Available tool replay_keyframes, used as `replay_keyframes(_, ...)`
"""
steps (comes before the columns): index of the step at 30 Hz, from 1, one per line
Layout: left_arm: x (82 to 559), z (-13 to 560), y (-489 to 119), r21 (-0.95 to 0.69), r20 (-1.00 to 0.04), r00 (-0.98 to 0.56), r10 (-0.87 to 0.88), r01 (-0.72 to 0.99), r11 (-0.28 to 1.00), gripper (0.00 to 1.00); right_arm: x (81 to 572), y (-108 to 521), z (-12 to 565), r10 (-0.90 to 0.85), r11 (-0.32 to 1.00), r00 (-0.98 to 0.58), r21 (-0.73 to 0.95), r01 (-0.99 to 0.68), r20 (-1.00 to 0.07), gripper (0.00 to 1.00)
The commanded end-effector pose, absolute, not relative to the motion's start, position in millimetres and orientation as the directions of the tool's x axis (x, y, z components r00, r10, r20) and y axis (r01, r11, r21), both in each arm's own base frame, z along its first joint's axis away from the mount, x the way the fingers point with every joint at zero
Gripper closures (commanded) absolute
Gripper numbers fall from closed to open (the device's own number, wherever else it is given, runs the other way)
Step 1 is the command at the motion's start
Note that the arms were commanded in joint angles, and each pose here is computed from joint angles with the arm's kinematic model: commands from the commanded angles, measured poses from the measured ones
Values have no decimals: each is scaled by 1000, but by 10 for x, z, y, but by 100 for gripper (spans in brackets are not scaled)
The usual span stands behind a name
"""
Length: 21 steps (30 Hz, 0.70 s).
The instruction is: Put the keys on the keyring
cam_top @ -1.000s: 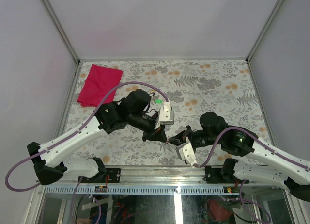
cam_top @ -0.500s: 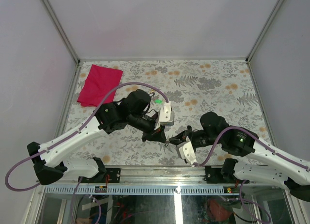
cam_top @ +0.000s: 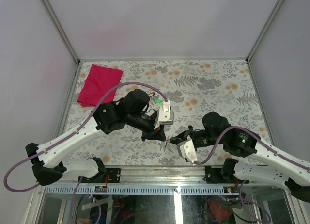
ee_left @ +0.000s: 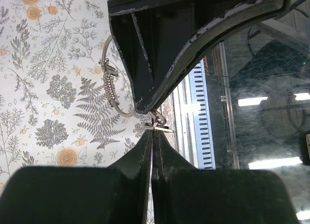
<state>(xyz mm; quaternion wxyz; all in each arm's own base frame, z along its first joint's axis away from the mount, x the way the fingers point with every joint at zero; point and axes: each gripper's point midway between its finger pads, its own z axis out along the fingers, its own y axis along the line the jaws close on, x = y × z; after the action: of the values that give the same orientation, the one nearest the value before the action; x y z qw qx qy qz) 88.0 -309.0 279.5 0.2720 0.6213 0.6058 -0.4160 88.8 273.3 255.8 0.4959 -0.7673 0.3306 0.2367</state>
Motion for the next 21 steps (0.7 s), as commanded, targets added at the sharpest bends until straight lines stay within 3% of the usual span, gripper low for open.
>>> replay_keyframes(1, 917, 2886, -3047, -116, -854, -51, 517, 989, -95, 100, 906, 2755, 2804, -230, -220, 666, -628, -746, -710, 100)
replay_keyframes(21, 969, 2836, -2977, -102, -843, -65, 534, 994, -40, 100, 951, 2763, 2865, -258, -101, 520, -512, -853, -814, 100)
